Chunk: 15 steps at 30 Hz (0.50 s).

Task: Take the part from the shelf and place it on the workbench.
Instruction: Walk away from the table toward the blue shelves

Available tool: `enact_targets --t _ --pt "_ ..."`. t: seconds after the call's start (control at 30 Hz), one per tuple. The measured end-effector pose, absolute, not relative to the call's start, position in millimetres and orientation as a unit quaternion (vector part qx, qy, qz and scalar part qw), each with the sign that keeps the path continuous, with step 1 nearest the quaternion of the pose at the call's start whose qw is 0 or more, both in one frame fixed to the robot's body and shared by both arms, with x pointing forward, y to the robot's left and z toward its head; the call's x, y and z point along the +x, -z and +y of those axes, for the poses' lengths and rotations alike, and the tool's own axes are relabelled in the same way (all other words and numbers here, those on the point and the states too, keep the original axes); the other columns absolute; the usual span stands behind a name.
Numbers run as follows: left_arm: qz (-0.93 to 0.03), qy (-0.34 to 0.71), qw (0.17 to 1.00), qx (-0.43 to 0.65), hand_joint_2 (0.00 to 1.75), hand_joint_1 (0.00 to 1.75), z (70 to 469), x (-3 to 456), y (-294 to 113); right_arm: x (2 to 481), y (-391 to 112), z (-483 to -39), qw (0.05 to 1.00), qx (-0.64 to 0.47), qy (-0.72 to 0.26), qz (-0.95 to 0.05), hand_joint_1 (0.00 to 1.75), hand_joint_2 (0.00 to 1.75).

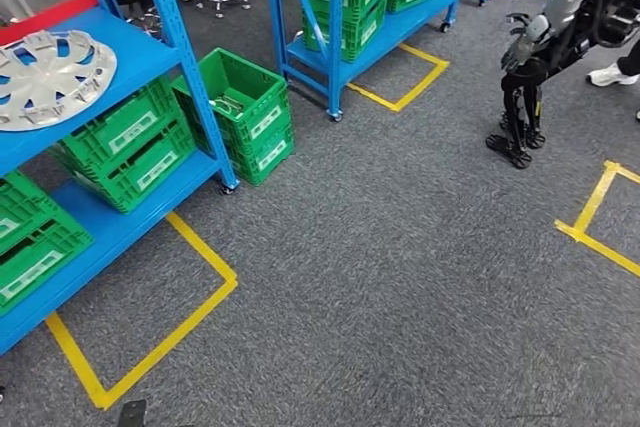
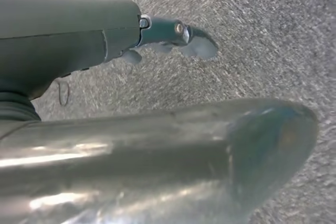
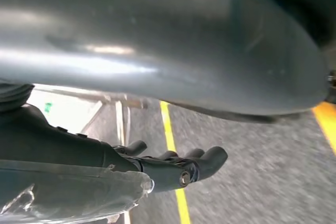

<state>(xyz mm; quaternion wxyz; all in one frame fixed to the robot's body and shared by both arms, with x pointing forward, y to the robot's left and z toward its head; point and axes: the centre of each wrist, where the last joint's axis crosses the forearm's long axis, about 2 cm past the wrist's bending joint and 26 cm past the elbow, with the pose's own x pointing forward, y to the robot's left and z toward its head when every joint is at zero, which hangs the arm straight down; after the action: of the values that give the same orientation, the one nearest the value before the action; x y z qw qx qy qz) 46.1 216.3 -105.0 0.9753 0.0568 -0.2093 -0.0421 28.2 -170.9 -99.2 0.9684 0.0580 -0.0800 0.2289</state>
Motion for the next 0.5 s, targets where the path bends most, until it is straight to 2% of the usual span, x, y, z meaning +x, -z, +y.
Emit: enact_targets --t 0.5 --pt "-0.209 0.044 0.975 0.058 0.00 0.00 217.7 46.2 105.2 31.3 99.0 -171.2 0.968 0.058 -0.228 -0.083 0.00 0.00"
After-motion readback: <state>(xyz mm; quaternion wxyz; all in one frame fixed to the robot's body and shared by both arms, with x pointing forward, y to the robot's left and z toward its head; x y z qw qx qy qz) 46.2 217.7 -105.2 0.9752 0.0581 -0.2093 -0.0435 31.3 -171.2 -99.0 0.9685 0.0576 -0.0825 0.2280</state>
